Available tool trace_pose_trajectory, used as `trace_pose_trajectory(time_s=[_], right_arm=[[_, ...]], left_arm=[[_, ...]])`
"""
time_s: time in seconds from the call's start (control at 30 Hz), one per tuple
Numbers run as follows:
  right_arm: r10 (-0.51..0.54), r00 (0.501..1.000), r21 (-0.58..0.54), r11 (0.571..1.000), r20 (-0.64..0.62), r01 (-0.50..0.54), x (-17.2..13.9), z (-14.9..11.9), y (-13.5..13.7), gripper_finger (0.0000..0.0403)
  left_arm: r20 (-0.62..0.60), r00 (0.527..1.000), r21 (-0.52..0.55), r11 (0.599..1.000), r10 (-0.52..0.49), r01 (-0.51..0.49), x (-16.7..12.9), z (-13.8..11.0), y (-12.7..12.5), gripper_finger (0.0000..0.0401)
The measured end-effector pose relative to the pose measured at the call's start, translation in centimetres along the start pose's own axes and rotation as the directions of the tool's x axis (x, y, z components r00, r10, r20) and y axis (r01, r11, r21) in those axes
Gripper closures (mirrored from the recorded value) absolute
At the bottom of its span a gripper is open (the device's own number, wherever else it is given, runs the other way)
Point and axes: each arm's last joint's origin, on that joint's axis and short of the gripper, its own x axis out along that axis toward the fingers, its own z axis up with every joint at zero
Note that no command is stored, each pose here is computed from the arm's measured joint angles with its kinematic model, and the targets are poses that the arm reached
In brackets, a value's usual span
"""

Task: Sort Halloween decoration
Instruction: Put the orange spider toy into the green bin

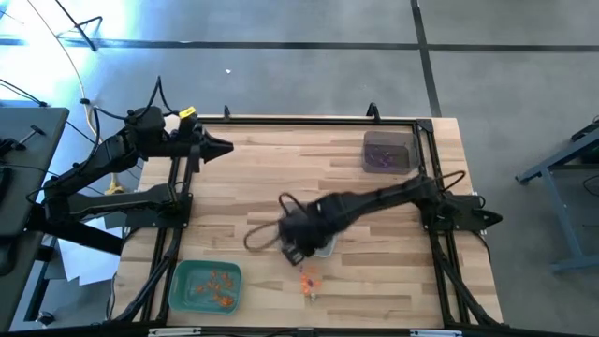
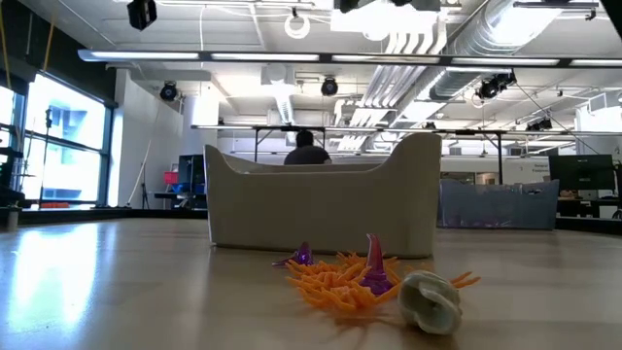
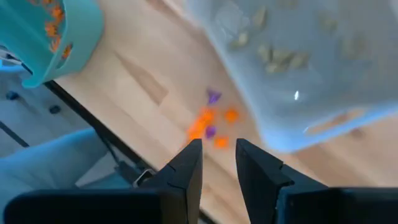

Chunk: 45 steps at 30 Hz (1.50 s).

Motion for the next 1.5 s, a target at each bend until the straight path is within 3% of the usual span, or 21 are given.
trace_pose_trajectory(time_s=[0.23, 0.5, 0.67, 0.83, 1.13, 1.5], right_arm=[[0.002, 1.0, 0.121, 0.993, -0.002, -0.001, 2.6, -5.5, 3.0, 0.032], [-0.147, 0.984, 0.057, 0.988, 0.098, 0.142, 6.3, -9.8, 3.9, 0.032], [-0.211, 0.976, 0.041, 0.977, 0.048, 0.209, 9.7, -10.0, 4.0, 0.0312], [-0.28, 0.96, 0.02, 0.96, 0.005, 0.28, 12.9, -9.7, 3.7, 0.0285], [-0.28, 0.96, 0.038, 0.959, -0.023, 0.281, 14.1, -9.3, 3.7, 0.0258], [-0.33, 0.935, 0.047, 0.94, -0.127, 0.338, 18.3, -8.7, 3.0, 0.0249]], left_arm=[[-0.018, 0.999, -0.042, 0.998, -0.037, 0.036, 0.0, 0.0, -0.1, 0.0325], [-0.014, 0.999, -0.125, 0.992, -0.03, 0.028, 0.0, 0.0, -0.1, 0.0325], [-0.015, 0.999, -0.138, 0.99, -0.033, 0.031, 0.0, 0.0, -0.1, 0.0325], [-0.033, 0.994, -0.142, 0.985, -0.101, 0.096, -0.6, -0.1, -0.5, 0.0325], [-0.004, 0.987, -0.126, 0.98, -0.158, 0.156, -2.3, -0.3, -1.1, 0.0325], [0.056, 0.979, -0.094, 0.975, -0.198, 0.202, -4.5, -0.6, -1.6, 0.0325]])
